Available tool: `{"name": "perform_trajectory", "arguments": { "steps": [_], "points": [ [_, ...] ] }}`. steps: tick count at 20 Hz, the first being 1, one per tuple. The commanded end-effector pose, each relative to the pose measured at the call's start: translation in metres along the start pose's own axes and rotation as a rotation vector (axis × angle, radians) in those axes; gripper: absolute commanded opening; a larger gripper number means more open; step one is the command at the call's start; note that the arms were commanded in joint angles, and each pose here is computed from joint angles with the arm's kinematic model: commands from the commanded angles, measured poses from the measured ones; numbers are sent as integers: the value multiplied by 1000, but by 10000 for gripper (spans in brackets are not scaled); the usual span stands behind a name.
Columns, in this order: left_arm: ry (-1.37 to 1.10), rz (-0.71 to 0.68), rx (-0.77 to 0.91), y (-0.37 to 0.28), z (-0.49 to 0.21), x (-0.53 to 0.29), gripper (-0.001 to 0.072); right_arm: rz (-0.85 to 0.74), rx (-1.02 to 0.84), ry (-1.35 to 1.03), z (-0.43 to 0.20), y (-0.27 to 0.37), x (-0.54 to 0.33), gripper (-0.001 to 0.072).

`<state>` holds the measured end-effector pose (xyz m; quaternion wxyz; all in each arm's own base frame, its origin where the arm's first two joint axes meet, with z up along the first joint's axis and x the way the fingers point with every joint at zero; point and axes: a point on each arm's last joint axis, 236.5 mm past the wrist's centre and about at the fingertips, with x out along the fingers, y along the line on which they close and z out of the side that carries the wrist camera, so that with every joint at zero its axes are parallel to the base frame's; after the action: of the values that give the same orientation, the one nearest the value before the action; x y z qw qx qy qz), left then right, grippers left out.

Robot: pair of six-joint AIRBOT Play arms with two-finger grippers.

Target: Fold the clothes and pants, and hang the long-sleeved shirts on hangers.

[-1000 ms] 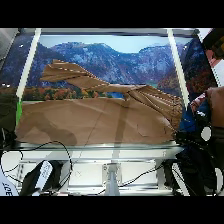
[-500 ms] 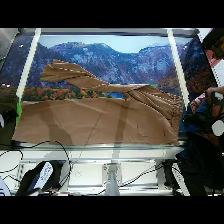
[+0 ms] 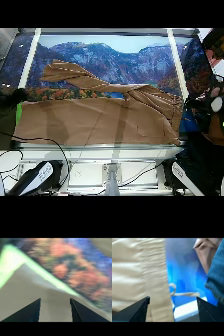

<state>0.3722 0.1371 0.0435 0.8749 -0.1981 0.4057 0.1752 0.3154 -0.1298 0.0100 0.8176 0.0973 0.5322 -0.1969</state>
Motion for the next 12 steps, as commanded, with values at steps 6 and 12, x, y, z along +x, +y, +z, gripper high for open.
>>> {"name": "perform_trajectory", "arguments": {
  "steps": [6, 12],
  "points": [
    [48, -176, 8, -47, 17, 5, 443, 621, 364, 148, 67, 12, 46, 601],
    [71, -167, 27, -43, 11, 20, 443, 586, 259, 222, 38, 2, 100, 622]
  ]
}}
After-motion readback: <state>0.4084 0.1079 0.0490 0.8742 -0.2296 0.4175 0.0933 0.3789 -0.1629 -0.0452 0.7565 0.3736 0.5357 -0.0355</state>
